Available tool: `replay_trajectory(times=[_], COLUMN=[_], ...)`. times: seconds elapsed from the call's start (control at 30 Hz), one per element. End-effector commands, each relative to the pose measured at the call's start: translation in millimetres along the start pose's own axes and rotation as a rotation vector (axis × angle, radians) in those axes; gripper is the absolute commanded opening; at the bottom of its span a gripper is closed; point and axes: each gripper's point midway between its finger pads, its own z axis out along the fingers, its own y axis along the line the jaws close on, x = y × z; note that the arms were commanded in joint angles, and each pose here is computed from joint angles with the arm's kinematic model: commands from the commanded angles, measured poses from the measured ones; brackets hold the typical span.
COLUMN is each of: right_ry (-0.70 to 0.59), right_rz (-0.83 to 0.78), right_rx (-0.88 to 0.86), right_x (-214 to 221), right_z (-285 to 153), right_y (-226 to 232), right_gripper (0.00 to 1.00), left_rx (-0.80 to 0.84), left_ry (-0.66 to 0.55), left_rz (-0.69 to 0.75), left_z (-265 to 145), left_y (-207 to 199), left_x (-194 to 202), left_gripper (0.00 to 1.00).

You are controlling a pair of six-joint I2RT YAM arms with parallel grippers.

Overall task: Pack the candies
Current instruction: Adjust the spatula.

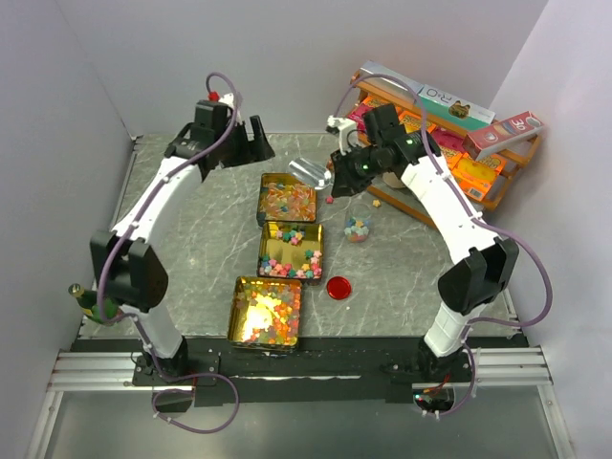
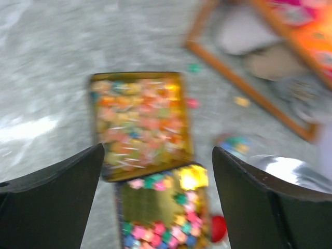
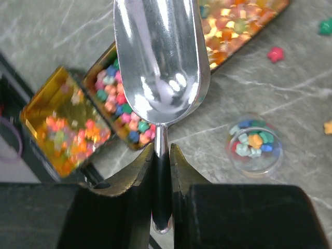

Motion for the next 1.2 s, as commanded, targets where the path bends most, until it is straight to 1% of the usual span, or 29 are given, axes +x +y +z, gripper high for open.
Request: replay_trajectory(times=[0.0, 0.03, 0.07, 0.1, 0.13, 0.17, 0.2, 0.23, 0.3, 0.4, 0.47, 0.53, 0.57, 0.6, 0.63, 0.67, 0.7, 0.73, 0.77, 0.8, 0.83, 0.87, 0.9, 0.93, 0.97, 1.0, 1.07, 1.1, 1.17], right_ry=[0.011, 0.014, 0.010, 0.013, 0.019, 0.015, 0.017, 0.018, 0.011, -0.024, -0.070, -0.096, -0.104, -0.121, -0.140, -0.154, -0.184, -0.223, -0.259, -0.268, -0.376, -0.428, -0.447, -0.554, -0.603, -0.622, -0.719, -0.731, -0.750], right_rz=[-0.178, -0.188, -0.199, -0.202, -0.203, -0.207, -0.209, -0.206, -0.208, -0.204, -0.209, -0.207, -0.197, -0.186, -0.180, -0.167, -0.136, -0.127, -0.107, -0.032, -0.022, 0.029, 0.157, 0.193, 0.239, 0.317, 0.331, 0.408, 0.453], right_rx=[-0.130, -0.139, -0.159, -0.171, -0.188, -0.214, -0.225, -0.221, -0.241, -0.245, -0.231, -0.241, -0.239, -0.234, -0.205, -0.183, -0.161, -0.123, -0.094, -0.077, -0.055, 0.013, 0.045, 0.075, 0.113, 0.135, 0.143, 0.189, 0.199], right_x=[-7.9, -7.9, -8.1, -7.3, -5.9, -6.0, -5.8, -5.9, -5.8, -9.1, -15.8, -17.7, -18.6, -21.7, -24.1, -26.1, -31.6, -36.3, -42.2, -40.0, -58.0, -64.4, -60.5, -74.8, -77.9, -73.1, -82.3, -77.6, -78.6], right_z=[-18.0, -21.0, -23.3, -25.0, -27.8, -30.4, -31.1, -33.1, -37.1, -44.0, -51.5, -59.0, -60.3, -60.8, -64.8, -65.9, -63.3, -70.8, -74.0, -70.5, -85.8, -92.2, -89.4, -107.7, -115.2, -110.6, -125.5, -121.6, -118.8], right_y=[38.3, 42.2, 51.1, 54.7, 61.1, 69.0, 72.9, 74.9, 83.0, 90.2, 92.1, 98.2, 98.6, 98.9, 97.1, 94.4, 90.6, 87.4, 84.2, 80.9, 81.5, 67.4, 57.8, 53.6, 43.2, 35.9, 35.6, 23.8, 18.2], right_gripper=[0.00, 0.00, 0.00, 0.00, 0.00, 0.00, 0.00, 0.00, 0.00, 0.00, 0.00, 0.00, 0.00, 0.00, 0.00, 0.10, 0.18, 0.28, 0.45, 0.49, 0.52, 0.59, 0.62, 0.66, 0.72, 0.74, 0.78, 0.80, 0.81], left_rx=[0.371, 0.430, 0.534, 0.580, 0.648, 0.741, 0.791, 0.826, 0.880, 0.928, 0.954, 0.968, 0.966, 0.973, 0.971, 0.953, 0.938, 0.915, 0.891, 0.871, 0.854, 0.834, 0.812, 0.828, 0.828, 0.845, 0.845, 0.837, 0.852], left_ry=[0.019, 0.014, 0.064, 0.108, 0.116, 0.163, 0.215, 0.230, 0.279, 0.306, 0.276, 0.273, 0.277, 0.278, 0.280, 0.288, 0.285, 0.273, 0.281, 0.277, 0.237, 0.251, 0.250, 0.215, 0.241, 0.222, 0.174, 0.174, 0.170], left_rz=[0.038, 0.056, 0.070, 0.075, 0.093, 0.100, 0.086, 0.092, 0.091, 0.105, 0.119, 0.109, 0.096, 0.094, 0.086, 0.059, 0.047, 0.035, -0.013, -0.045, -0.063, -0.146, -0.196, -0.213, -0.304, -0.331, -0.418, -0.450, -0.528], left_z=[-47.9, -57.4, -68.6, -70.3, -80.1, -91.4, -94.8, -101.4, -109.3, -123.2, -134.0, -140.1, -140.9, -142.4, -142.5, -139.9, -137.0, -133.2, -130.2, -126.7, -121.5, -118.7, -111.7, -110.4, -110.2, -111.6, -110.9, -108.6, -108.7], left_y=[-67.1, -76.1, -89.8, -91.4, -99.2, -107.9, -107.8, -110.0, -108.8, -108.1, -112.8, -112.7, -112.8, -113.4, -113.3, -113.0, -111.9, -110.9, -110.6, -110.1, -111.4, -112.3, -110.9, -114.8, -117.0, -120.2, -123.2, -123.5, -128.0], left_x=[-0.6, -0.3, 11.3, 26.0, 30.8, 42.3, 59.0, 64.2, 81.7, 95.7, 93.2, 98.1, 98.7, 98.9, 98.3, 97.9, 96.6, 94.0, 92.5, 90.1, 80.9, 78.2, 75.2, 66.0, 64.7, 58.6, 42.9, 39.3, 27.9], left_gripper=[0.92, 0.92, 0.92, 0.92, 0.90, 0.88, 0.86, 0.80, 0.75, 0.63, 0.59, 0.44, 0.34, 0.13, 0.03, 0.01, 0.01, 0.01, 0.01, 0.01, 0.01, 0.01, 0.01, 0.01, 0.01, 0.01, 0.01, 0.01, 0.01])
